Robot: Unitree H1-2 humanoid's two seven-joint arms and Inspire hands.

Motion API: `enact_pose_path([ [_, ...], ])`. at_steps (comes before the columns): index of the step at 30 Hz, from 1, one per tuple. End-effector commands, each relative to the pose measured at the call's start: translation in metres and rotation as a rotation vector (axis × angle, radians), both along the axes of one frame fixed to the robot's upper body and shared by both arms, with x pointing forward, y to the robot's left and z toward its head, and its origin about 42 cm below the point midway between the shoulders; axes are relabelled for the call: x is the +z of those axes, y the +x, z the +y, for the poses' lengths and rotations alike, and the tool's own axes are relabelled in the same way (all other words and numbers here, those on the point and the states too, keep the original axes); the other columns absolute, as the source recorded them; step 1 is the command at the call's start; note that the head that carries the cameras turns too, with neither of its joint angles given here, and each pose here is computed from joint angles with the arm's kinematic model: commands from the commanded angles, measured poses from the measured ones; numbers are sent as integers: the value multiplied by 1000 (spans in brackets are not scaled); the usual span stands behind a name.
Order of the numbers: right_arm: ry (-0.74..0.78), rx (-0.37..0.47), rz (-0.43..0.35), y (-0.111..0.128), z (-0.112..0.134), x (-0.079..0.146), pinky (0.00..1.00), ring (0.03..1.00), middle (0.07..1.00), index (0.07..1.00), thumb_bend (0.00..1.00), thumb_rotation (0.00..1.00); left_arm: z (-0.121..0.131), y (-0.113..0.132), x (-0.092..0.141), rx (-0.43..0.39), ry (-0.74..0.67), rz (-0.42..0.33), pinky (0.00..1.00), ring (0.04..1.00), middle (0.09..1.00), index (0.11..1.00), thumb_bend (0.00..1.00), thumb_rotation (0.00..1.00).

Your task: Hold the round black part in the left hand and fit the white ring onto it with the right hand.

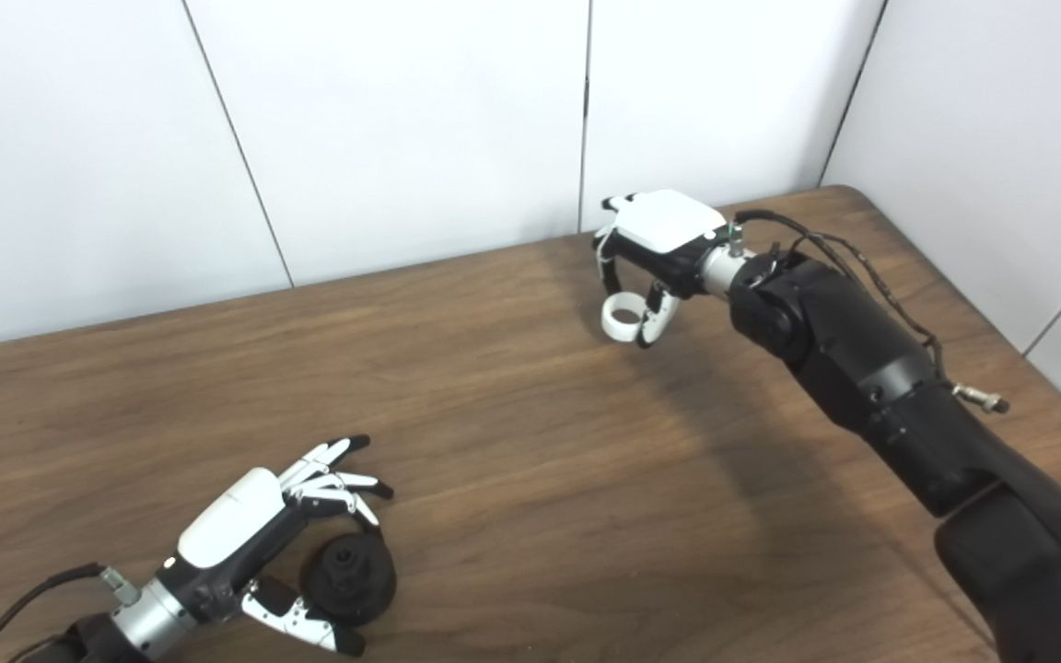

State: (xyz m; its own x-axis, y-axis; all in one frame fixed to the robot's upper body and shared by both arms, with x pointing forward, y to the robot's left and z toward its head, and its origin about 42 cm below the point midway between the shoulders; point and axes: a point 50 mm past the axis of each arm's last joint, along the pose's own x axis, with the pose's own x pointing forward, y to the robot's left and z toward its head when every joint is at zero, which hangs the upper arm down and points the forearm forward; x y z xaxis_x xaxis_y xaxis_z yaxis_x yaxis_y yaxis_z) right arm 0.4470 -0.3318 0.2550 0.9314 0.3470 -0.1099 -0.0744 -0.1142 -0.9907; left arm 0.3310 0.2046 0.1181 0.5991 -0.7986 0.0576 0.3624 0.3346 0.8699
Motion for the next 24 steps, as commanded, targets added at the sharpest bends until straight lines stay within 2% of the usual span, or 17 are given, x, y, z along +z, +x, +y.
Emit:
enact_pose_path([
  [1, 10, 50, -104, 7, 8, 42, 1000, 1000, 833, 479, 527, 139, 7, 6, -5, 10, 69, 9, 1000, 1000, 788, 482, 524, 61],
  [12, 1, 191, -129, -8, 40, 65, 1000, 1000, 837, 480, 526, 137, 9, 10, -13, 24, 90, 13, 1000, 1000, 787, 482, 524, 61],
  [18, 37, 317, -161, -26, 65, 75, 1000, 1000, 831, 479, 526, 137, 9, 11, -17, 38, 91, 13, 1000, 999, 785, 481, 524, 61],
  [24, 89, 488, -166, -53, 104, 89, 1000, 1000, 838, 479, 526, 138, 1, 11, -18, 24, 89, 16, 1000, 1000, 787, 481, 524, 61],
])
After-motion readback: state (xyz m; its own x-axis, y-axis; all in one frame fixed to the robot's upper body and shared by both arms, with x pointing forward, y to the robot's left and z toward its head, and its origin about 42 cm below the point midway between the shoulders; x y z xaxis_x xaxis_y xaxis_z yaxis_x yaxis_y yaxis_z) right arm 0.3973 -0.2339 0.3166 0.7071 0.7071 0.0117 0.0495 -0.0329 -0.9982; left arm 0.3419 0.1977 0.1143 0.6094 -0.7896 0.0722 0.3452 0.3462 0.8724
